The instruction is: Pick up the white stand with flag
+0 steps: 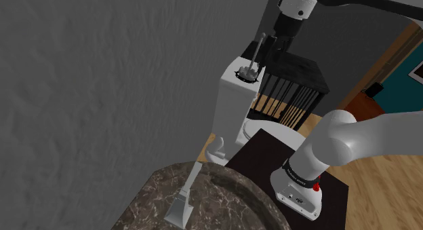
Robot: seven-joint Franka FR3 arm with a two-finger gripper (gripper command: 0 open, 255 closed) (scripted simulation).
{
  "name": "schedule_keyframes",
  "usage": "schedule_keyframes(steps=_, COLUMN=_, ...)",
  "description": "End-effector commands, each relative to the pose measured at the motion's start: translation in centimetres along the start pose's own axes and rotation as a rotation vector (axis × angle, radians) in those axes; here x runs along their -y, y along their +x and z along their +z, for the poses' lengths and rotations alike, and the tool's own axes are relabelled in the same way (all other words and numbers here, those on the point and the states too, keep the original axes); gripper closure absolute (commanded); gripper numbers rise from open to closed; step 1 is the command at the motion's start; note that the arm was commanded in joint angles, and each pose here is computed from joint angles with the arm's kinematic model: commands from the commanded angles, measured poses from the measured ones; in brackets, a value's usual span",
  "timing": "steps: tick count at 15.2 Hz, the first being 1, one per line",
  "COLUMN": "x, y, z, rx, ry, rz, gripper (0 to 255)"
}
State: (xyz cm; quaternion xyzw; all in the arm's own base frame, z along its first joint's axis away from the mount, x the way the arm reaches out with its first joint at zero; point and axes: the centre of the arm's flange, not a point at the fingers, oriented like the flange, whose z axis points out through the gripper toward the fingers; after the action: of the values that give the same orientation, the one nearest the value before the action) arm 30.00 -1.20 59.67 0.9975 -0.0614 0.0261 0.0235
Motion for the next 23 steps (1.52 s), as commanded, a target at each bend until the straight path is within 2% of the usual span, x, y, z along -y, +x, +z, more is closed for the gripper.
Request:
schedule_keyframes(steps=1, x=0.0, y=0.0, z=0.0, rx=0.000, ry=0.000, rz=0.000, gripper=0)
schedule_keyframes(steps=23, x=-21.1, y=16.7, z=1.6, rx=-0.049, ry=-0.138, rz=0.109, gripper=0)
